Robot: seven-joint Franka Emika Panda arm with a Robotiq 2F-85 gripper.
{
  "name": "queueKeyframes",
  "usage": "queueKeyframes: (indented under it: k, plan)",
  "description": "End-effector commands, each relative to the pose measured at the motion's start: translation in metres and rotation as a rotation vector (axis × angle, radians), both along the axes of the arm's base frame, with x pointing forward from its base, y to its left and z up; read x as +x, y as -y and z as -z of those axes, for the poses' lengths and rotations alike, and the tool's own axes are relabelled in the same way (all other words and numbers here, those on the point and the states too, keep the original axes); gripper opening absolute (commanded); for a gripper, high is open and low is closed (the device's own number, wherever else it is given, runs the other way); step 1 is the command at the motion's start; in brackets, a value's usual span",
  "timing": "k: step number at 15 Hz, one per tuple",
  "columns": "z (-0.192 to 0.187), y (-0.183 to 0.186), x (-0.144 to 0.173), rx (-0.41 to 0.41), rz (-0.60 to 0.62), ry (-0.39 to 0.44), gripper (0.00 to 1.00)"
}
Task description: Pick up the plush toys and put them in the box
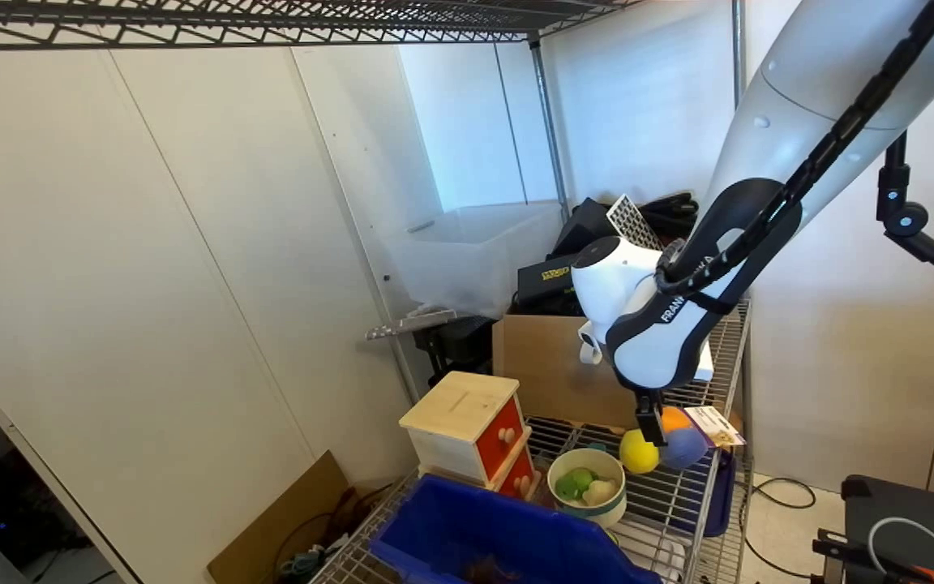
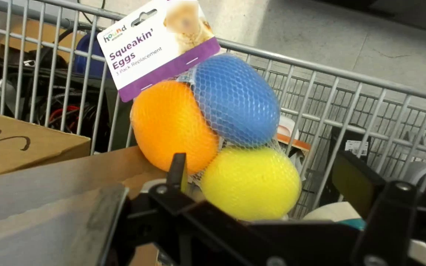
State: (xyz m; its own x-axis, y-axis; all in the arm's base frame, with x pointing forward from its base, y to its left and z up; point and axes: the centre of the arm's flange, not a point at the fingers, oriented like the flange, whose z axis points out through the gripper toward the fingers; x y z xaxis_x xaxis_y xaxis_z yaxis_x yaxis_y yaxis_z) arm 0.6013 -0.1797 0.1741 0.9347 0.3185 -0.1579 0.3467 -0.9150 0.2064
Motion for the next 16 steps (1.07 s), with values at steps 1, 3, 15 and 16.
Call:
queueKeyframes:
  k: [1, 3, 15, 16]
  plan:
    - [0.009, 0.013, 0.004, -0.010, -0.051, -0.002, 1.00]
    - [0.014, 0.016, 0.007, -0.009, -0.067, -0.009, 1.00]
    - [0.034, 0.017, 0.031, 0.031, -0.165, -0.005, 1.00]
    - [0.034, 0.017, 0.032, 0.031, -0.174, -0.004, 1.00]
